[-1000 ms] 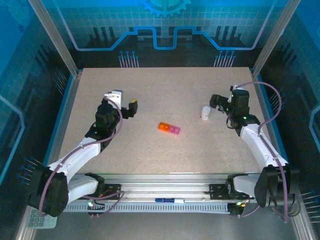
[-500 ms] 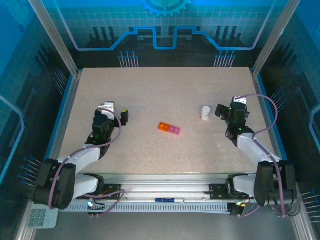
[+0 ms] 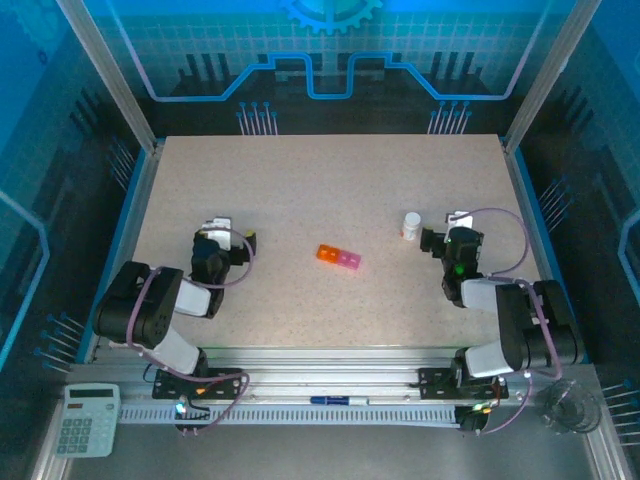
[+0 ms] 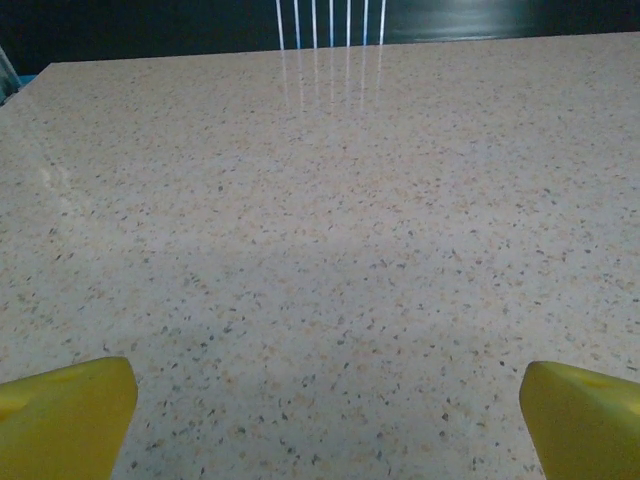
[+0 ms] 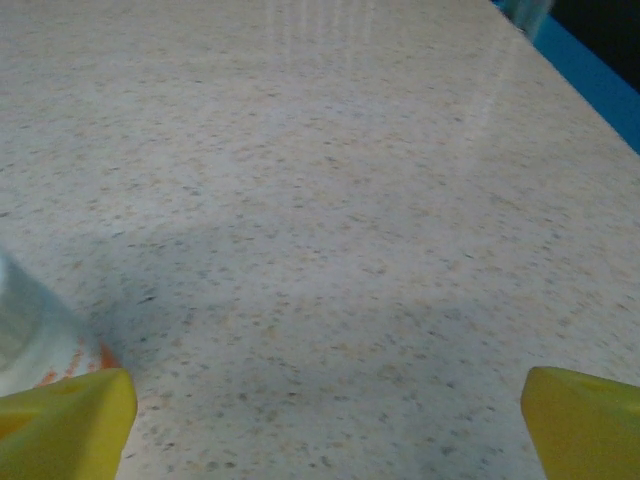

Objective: Sort the pills into containers

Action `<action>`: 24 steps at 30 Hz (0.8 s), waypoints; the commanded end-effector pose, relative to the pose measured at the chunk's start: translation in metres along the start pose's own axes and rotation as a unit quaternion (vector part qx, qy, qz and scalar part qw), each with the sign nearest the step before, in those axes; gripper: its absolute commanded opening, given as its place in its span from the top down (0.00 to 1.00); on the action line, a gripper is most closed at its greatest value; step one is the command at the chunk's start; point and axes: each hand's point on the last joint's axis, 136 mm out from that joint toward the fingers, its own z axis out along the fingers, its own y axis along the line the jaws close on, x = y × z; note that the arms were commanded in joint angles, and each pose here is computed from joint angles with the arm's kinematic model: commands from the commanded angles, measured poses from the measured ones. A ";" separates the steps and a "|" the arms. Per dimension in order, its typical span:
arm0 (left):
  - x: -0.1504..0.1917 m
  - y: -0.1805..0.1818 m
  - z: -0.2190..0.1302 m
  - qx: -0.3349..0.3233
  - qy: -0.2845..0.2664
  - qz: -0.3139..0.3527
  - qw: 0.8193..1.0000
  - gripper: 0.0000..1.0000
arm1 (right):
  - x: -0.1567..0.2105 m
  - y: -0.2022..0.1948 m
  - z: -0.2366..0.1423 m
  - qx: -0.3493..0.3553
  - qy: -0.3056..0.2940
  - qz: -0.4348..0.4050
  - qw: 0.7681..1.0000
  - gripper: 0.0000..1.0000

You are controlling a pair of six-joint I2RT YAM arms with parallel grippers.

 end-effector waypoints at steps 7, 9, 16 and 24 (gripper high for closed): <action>-0.020 -0.005 0.013 0.083 0.009 -0.039 0.996 0.01 | -0.024 0.033 0.008 -0.054 -0.060 -0.046 0.996 0.00; -0.020 -0.004 0.013 0.091 0.011 -0.047 0.995 0.01 | -0.025 0.028 0.009 -0.061 -0.063 -0.031 0.996 0.00; -0.020 0.006 0.016 0.066 0.016 -0.056 0.996 0.01 | -0.025 0.026 0.009 -0.057 -0.062 -0.027 0.996 0.00; -0.020 0.008 0.017 0.055 0.016 -0.056 0.997 0.01 | -0.025 0.027 0.009 -0.051 -0.063 -0.035 0.996 0.00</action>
